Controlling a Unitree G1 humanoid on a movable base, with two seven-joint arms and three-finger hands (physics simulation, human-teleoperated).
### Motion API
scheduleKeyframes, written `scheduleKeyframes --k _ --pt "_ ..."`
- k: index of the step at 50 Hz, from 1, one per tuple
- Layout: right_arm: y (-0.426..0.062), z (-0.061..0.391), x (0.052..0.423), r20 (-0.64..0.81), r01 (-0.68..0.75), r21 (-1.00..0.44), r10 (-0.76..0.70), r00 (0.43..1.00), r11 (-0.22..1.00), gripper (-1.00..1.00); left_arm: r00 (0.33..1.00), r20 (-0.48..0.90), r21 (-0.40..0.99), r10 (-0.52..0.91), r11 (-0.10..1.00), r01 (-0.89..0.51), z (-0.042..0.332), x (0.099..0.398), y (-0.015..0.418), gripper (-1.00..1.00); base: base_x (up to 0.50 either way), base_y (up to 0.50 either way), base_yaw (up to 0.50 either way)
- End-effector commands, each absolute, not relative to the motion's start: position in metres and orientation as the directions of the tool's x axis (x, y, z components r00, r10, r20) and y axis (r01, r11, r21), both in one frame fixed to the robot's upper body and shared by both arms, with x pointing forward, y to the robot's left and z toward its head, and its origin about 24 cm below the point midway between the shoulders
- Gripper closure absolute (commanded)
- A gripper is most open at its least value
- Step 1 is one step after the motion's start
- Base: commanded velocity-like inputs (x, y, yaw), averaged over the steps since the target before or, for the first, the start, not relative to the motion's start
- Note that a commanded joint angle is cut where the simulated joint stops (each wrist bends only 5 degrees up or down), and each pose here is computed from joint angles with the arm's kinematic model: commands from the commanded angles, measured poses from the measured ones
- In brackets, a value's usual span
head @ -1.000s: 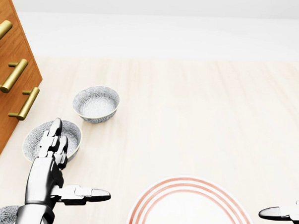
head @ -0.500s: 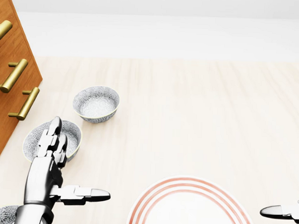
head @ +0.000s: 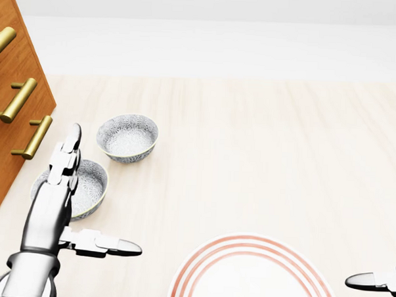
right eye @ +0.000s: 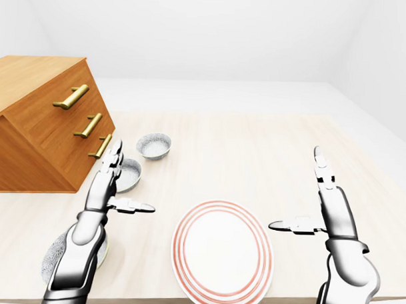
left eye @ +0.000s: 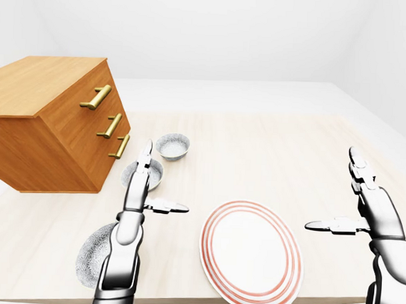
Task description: Put the bowl in the middle on the plate.
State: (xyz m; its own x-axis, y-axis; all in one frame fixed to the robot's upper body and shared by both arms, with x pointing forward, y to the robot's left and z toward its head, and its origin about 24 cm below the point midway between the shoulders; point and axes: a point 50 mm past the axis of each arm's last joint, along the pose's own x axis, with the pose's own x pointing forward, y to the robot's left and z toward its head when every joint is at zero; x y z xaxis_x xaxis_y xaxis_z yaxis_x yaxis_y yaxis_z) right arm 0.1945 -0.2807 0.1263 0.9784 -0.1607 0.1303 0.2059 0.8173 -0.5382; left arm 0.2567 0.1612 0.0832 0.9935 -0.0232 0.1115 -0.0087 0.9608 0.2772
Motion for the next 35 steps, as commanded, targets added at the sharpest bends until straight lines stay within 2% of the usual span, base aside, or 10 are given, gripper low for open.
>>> scheduleKeyframes --k 1,9,17,18,21,35 --pt "-0.280 0.127 0.194 0.131 0.202 -0.538 -0.155 0.979 0.818 -1.00 0.973 0.214 0.461 -0.088 0.887 -0.022 0.117 0.261 0.163 -1.00 0.00 0.00 0.00" --pt "-0.279 0.128 0.194 0.134 0.199 -0.539 -0.150 0.980 0.818 -1.00 0.964 0.241 0.540 -0.113 0.841 -0.036 0.133 0.266 0.169 -1.00 0.00 0.00 0.00" --pt "-0.279 0.128 0.194 0.133 0.197 -0.538 -0.148 0.980 0.820 -1.00 0.974 0.198 0.616 -0.107 0.787 -0.039 0.129 0.271 0.175 -1.00 0.00 0.00 0.00" --pt "-0.279 0.128 0.194 0.133 0.196 -0.538 -0.147 0.980 0.820 -1.00 0.986 0.147 0.637 -0.077 0.770 -0.035 0.116 0.276 0.181 -1.00 0.00 0.00 0.00" --pt "-0.278 0.131 0.194 0.142 0.196 -0.544 -0.140 0.980 0.816 -1.00 0.989 0.130 0.686 -0.073 0.727 -0.037 0.117 0.280 0.185 -1.00 0.00 0.00 0.00" --pt "-0.281 0.124 0.195 0.123 0.196 -0.529 -0.154 0.980 0.826 -1.00 0.984 0.144 0.791 -0.102 0.610 -0.053 0.121 0.287 0.189 -1.00 0.00 0.00 0.00"
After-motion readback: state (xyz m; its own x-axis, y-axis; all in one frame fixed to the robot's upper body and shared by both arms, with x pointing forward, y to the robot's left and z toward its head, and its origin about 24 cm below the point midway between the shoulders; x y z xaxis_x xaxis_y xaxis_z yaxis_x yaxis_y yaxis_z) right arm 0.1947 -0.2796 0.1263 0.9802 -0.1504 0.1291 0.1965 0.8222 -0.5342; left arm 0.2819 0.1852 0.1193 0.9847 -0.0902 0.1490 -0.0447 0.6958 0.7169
